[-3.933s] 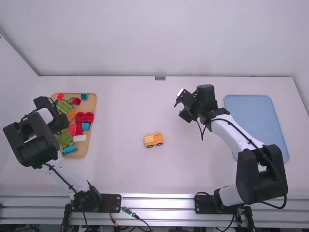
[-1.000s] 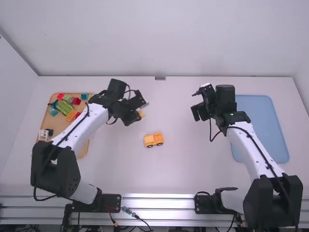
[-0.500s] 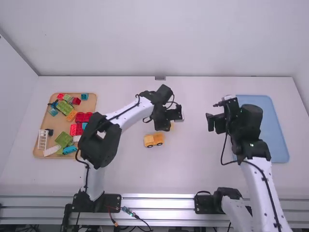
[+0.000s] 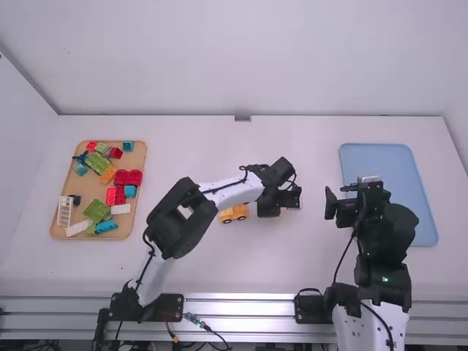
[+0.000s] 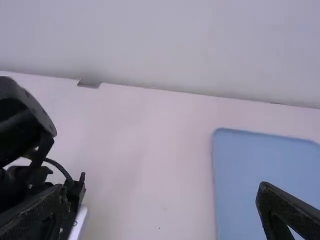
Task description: Assemble lego blocks to make yellow taxi
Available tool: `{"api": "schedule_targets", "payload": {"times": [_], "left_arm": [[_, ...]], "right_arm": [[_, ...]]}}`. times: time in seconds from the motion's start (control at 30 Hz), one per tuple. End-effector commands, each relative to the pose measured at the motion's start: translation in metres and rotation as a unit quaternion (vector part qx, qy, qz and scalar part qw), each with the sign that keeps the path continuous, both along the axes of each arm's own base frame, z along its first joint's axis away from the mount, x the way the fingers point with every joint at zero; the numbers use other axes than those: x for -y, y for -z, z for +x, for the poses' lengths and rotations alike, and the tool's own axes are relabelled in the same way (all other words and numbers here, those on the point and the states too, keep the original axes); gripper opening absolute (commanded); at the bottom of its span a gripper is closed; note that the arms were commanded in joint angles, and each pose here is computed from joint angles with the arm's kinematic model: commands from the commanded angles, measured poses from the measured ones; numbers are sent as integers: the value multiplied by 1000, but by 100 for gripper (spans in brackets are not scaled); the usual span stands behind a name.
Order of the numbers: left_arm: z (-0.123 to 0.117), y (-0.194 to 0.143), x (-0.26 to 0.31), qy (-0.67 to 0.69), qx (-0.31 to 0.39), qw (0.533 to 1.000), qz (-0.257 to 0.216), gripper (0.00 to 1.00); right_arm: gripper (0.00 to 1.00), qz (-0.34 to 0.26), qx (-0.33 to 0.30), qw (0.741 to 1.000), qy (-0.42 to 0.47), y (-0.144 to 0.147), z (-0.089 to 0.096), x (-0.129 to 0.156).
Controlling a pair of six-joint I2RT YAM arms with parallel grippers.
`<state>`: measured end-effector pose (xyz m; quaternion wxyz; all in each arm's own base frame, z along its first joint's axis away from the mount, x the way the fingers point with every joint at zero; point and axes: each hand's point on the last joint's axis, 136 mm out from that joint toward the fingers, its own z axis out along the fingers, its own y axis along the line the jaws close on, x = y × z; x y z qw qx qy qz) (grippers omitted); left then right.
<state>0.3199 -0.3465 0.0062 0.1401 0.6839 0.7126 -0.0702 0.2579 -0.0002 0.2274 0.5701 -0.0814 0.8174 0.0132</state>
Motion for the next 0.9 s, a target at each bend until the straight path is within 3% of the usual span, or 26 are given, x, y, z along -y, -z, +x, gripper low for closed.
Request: {"api": "schedule_targets", "payload": {"times": [0.0,0.23,0.33,0.37,0.47,0.53,0.67,0.87], "left_arm": [[1,13,-12,-26,-7,999,17,2],[5,21,-17,-37,-4,999,12,2],[3,22,-16,-35,-4,999,13,9],[2,22,-15,-34,-5,999,12,25],[2,22,-15,-33,-4,999,12,52],[10,20,-17,-40,9,999,15,99],[23,7,-17,-57,36,997,21,99],[46,-56,-28,-58,70,995,-37,99]], "right_arm": [[99,9,-8,1000,4,8,-1,1],[99,13,-29,999,0,19,13,3],[99,14,-37,999,-6,25,21,1],[99,13,-40,999,-12,27,24,-1],[99,3,-46,999,-26,29,27,-6],[99,-8,-53,998,-43,30,30,-12],[99,-31,-59,996,-67,33,35,-19],[99,-71,-69,989,-112,35,51,-27]]}}
